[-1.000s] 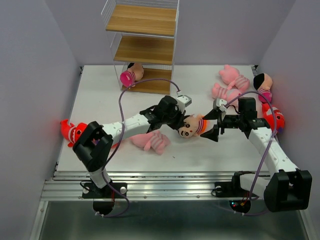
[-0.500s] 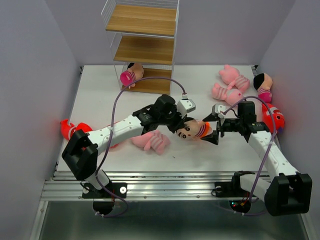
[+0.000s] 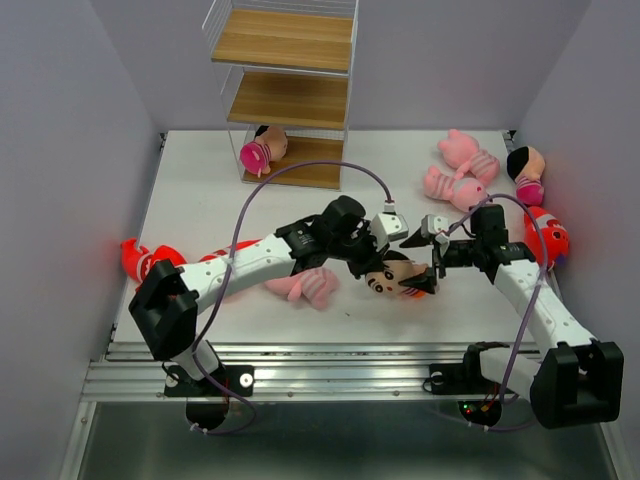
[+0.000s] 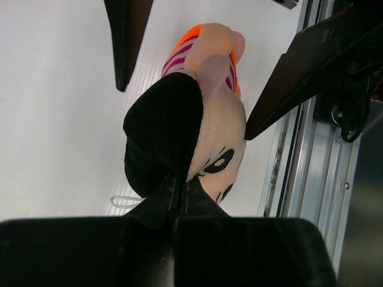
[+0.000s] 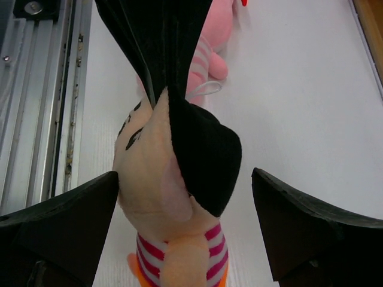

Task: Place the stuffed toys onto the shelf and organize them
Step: Pass the stuffed toy from the left arm to the right, then pass the stuffed toy from the right arm to the left

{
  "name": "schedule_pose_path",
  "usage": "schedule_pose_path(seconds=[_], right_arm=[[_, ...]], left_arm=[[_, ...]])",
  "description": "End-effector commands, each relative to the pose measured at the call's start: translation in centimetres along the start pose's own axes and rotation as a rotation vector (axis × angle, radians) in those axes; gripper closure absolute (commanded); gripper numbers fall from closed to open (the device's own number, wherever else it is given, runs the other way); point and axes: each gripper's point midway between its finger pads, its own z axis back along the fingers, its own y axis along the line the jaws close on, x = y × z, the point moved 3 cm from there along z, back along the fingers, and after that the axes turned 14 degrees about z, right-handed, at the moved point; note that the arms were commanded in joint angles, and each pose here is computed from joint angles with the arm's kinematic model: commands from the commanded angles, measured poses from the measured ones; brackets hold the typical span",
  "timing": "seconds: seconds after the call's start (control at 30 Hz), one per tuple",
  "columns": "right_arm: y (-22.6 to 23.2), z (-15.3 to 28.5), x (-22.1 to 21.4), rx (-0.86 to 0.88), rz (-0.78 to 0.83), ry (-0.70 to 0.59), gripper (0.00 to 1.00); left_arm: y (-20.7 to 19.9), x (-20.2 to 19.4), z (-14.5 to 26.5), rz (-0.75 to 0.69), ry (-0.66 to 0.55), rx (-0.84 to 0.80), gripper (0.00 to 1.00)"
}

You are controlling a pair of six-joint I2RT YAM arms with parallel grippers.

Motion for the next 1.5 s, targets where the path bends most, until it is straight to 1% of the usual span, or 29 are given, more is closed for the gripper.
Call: schedule_pose_path(seconds=[0.0,0.07,0.2,0.23,0.27,0.3,0.33,0.37,0.4,0.43,0.5,0.53,0.57,0.6,0.63,0.67,0.7,0.73,0.77,0.8,0.83,0.87,0.9,0.97,1.0,1.07,1.1,1.2,1.47], right_arm=[[0.4,-0.4,0.9,0.06,0.021,-0.041,0.05],[1.1,-0.3,1.3,0.089,-0.006,-0.062,0.12],[1.2,-0.3,2.0,0.109,0.001,-0.091,0.39],[1.0,-0.3,2.1,0.107,0.007,-0.093,0.52],[1.0,-0.3,2.2,0.106,-0.003,-0.094,0.59],[0.9,-0.2,2.4,0.103,-0.005,-0.097,0.73],[0.7,-0.3,2.4,0.095,0.002,-0.099,0.81],[0.7,-0.3,2.5,0.094,-0.024,-0.1,0.98],[0.6,-0.3,2.7,0.091,-0.026,-0.104,0.99],[0.4,-0.2,3.0,0.087,-0.02,-0.11,0.99],[0.4,-0.2,3.2,0.084,-0.044,-0.112,0.99],[0.1,-0.1,3.4,0.074,-0.03,-0.111,0.99],[0.0,-0.1,3.6,0.068,-0.071,-0.11,0.99],[-0.3,-0.1,3.8,0.058,-0.093,-0.107,0.99],[-0.7,-0.1,4.0,0.043,-0.114,-0.105,0.99],[-2.0,-0.1,4.2,-0.001,-0.077,-0.098,0.99],[-1.9,0.0,4.4,-0.027,-0.169,-0.09,0.99],[-3.6,0.1,5.1,-0.092,-0.12,-0.101,0.99],[-4.9,0.4,4.8,-0.188,-0.148,-0.064,0.99],[-5.0,0.6,5.1,-0.242,-0.259,-0.075,0.99],[-6.7,1.1,5.9,-0.335,-0.227,-0.085,0.99],[-6.9,1.2,6.7,-0.346,-0.242,-0.113,0.99],[-7.9,1.5,7.4,-0.416,-0.346,-0.132,0.99],[-9.3,1.8,8.7,-0.46,-0.392,-0.17,0.99],[-10.0,2.0,9.1,-0.495,-0.484,-0.191,0.99],[-11.7,2.2,10.2,-0.533,-0.551,-0.238,0.99],[-12.1,2.2,10.6,-0.553,-0.649,-0.276,0.99],[-13.6,2.2,11.1,-0.592,-0.806,-0.361,0.99],[-14.6,1.9,11.6,-0.581,-1.013,-0.538,0.99]], left_arm=[[-2.0,5.5,1.3,-0.048,-0.172,-0.068,1.0],[-2.1,6.2,1.6,-0.043,-0.206,-0.063,1.0],[-1.6,7.1,2.3,-0.033,-0.274,-0.014,1.0],[-1.9,7.8,2.9,-0.041,-0.314,-0.016,1.0],[-1.8,7.3,2.9,-0.02,-0.321,-0.012,1.0],[-2.2,8.3,3.7,-0.025,-0.377,-0.019,1.0],[-2.3,8.4,3.9,-0.016,-0.398,-0.02,1.0],[-2.2,8.1,4.4,0.024,-0.423,-0.006,0.98],[-2.1,8.2,4.8,0.044,-0.45,-0.001,0.91],[-2.2,8.9,5.4,0.063,-0.509,-0.004,0.72],[-1.4,8.3,6.1,0.122,-0.57,0.045,0.5],[-2.0,9.6,8.1,0.142,-0.67,0.029,0.26],[-1.3,8.5,8.3,0.173,-0.693,0.065,0.16],[-2.1,9.7,10.6,0.187,-0.795,0.043,0.07],[-2.1,9.7,11.5,0.205,-0.836,0.05,0.01],[-2.0,9.6,12.3,0.229,-0.872,0.057,0.01],[-1.9,9.2,13.4,0.25,-0.931,0.063,0.01],[-1.9,8.9,13.8,0.289,-0.953,0.048,0.01],[-1.9,8.5,13.9,0.309,-0.964,0.04,0.01],[-1.6,7.6,13.6,0.337,-0.956,0.041,0.01],[-1.8,7.4,13.8,0.378,-0.962,0.017,0.01],[-1.8,7.0,13.5,0.38,-0.953,0.018,0.01],[-1.8,6.4,13.0,0.433,-0.934,-0.003,0.01],[-1.8,5.8,12.1,0.486,-0.92,-0.035,0.01],[-1.8,5.3,11.6,0.539,-0.905,-0.059,0.01],[-1.7,5.0,10.8,0.59,-0.906,-0.087,0.01],[-1.5,4.8,10.5,0.614,-0.907,-0.091,0.01],[-1.3,5.0,9.7,0.712,-0.91,-0.125,0.01],[-1.3,7.0,8.7,0.87,-0.947,-0.214,0.01]])
